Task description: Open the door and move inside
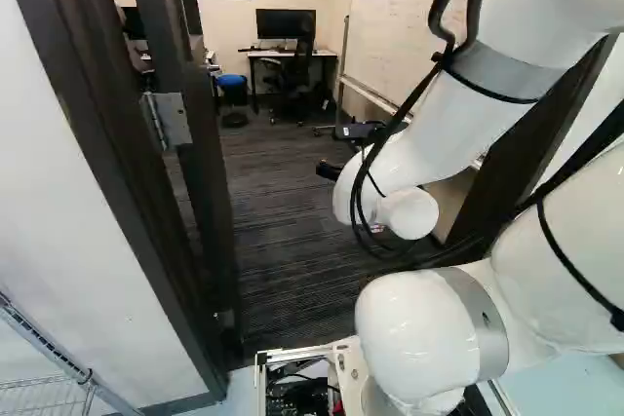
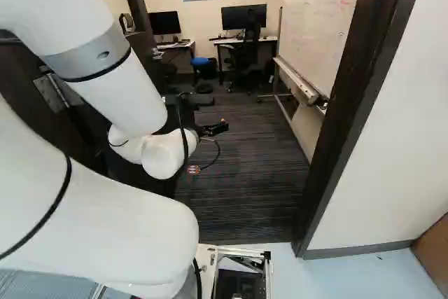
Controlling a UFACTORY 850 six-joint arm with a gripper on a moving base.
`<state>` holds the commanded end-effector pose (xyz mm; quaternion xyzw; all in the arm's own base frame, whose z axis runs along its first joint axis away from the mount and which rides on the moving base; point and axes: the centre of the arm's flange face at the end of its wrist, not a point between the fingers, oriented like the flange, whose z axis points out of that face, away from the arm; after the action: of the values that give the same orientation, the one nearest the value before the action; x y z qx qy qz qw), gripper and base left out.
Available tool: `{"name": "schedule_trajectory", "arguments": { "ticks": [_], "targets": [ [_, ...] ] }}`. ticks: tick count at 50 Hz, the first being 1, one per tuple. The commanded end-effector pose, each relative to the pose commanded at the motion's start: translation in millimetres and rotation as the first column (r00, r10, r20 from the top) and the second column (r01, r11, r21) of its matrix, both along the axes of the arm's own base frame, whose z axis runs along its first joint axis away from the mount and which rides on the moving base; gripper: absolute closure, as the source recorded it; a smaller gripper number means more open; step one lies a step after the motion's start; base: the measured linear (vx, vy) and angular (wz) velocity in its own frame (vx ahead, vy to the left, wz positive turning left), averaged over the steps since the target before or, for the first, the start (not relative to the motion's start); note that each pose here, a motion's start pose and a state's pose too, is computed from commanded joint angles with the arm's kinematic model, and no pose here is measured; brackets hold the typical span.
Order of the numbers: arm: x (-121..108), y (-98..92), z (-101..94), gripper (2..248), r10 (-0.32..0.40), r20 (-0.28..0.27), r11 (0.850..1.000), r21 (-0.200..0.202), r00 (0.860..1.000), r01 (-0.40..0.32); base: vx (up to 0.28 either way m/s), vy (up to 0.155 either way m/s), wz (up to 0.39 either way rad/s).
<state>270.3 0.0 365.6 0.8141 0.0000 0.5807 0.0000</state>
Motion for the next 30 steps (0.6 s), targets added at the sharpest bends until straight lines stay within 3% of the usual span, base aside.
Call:
{"name": "schedule_trajectory", "arguments": {
  "ticks": [30],
  "targets": [
    [0.0, 0.0, 0.0, 3, 0.0, 0.0, 1.0, 0.0, 1.0, 0.0, 0.1, -0.043, -0.002]
  ]
}}
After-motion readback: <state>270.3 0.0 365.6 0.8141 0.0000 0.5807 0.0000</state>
